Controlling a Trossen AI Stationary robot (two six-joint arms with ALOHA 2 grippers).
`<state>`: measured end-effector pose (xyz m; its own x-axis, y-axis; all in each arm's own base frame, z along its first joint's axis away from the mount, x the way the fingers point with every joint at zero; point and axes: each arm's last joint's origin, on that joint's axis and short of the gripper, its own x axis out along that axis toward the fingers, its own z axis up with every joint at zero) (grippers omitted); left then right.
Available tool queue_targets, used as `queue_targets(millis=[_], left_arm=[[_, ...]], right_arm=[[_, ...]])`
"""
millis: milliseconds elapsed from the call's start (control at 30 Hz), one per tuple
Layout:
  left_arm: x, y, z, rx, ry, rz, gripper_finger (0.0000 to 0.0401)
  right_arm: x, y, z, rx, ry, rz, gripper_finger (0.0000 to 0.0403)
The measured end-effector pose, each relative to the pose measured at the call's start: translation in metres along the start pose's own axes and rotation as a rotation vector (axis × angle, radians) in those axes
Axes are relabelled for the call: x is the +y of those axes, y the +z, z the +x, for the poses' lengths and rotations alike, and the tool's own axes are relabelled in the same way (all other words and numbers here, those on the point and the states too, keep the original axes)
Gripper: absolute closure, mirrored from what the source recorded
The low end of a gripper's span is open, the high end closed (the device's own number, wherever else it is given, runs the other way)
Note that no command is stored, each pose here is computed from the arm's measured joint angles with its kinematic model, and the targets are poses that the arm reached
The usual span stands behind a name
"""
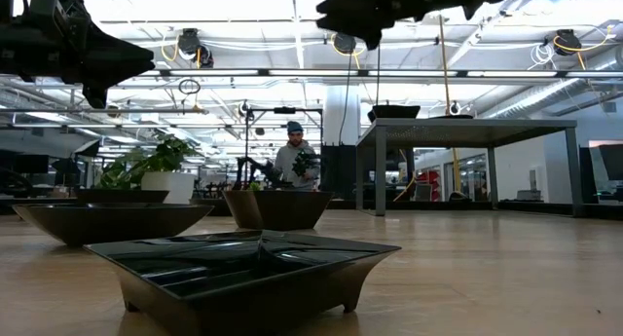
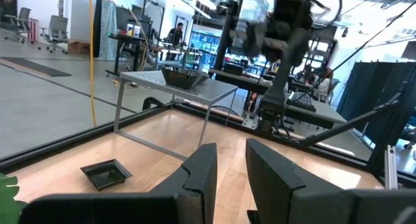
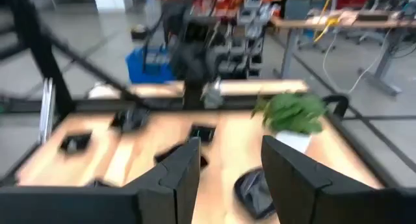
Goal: Pick & Place Mini shaped plates
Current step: Stack the distorted square plate on top of the distorted square plates on the shelf
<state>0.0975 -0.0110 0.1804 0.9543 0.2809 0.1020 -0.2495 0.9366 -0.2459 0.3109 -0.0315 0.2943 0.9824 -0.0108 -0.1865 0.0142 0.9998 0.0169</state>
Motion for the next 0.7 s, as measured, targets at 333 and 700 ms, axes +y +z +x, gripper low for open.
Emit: queue_targets(millis=[333,700], left_arm=[[0.0,0.0,0.0,-0.001,0.0,-0.001,0.0315],[0.0,0.0,0.0,-0.001,0.0,-0.001,0.0315]], right_arm=[[0.065,-0.068,0.039,0.31,0.204,-0.199,0.025],[0.113,-0.131,0.062,0.433,0.335,-0.663,0.025]])
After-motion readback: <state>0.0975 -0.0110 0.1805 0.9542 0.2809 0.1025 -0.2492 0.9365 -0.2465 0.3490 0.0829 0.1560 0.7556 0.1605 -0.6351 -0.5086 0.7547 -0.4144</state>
